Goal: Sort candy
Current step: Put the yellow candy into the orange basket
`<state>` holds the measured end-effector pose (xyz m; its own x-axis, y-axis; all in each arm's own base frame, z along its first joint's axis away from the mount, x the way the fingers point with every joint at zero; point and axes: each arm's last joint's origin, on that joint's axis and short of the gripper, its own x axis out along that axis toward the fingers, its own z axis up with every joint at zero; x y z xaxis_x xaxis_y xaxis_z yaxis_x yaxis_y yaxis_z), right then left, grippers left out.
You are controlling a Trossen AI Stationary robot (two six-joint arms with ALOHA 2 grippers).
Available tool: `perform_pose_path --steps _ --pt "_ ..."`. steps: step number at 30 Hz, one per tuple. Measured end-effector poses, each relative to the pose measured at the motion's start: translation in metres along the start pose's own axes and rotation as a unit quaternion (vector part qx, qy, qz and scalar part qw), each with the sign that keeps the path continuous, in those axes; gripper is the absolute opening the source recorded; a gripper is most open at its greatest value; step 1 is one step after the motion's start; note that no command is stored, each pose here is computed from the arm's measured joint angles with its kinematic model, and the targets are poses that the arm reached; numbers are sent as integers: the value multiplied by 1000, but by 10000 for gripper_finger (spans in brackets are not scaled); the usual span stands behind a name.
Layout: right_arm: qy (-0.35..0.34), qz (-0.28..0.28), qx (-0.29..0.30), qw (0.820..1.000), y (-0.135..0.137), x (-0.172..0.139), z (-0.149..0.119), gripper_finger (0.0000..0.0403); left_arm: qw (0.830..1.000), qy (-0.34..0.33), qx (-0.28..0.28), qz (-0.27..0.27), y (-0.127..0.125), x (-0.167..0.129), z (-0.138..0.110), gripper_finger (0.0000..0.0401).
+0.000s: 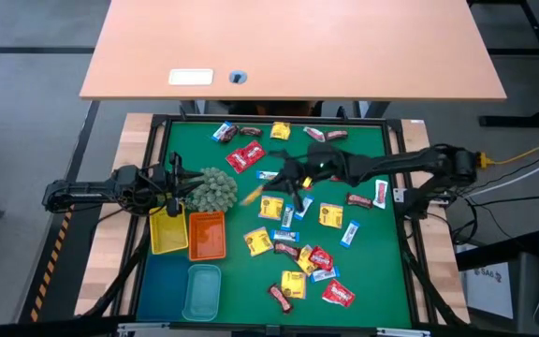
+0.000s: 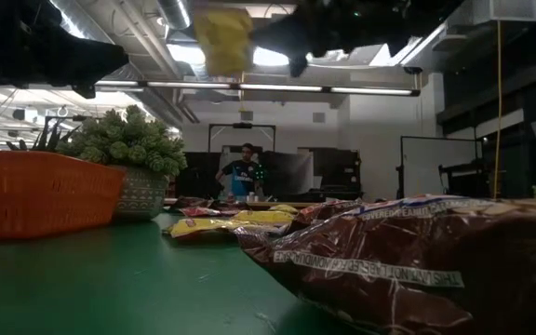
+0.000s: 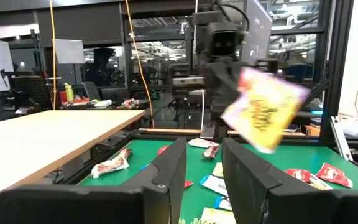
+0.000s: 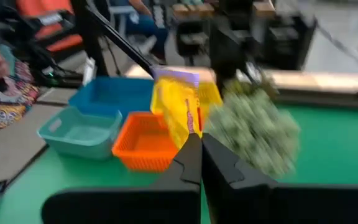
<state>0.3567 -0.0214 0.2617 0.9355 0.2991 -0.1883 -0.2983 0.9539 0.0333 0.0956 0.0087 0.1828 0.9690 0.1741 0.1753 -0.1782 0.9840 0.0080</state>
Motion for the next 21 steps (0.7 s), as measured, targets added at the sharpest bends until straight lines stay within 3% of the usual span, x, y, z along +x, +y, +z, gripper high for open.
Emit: perform_pose_path --steps 7,21 --pt "-68 26 -34 997 13 40 -17 0 1000 1 0 0 0 0 0 96" --pt "-22 41 -23 999 -5 129 -33 0 1000 2 3 13 1 0 0 96"
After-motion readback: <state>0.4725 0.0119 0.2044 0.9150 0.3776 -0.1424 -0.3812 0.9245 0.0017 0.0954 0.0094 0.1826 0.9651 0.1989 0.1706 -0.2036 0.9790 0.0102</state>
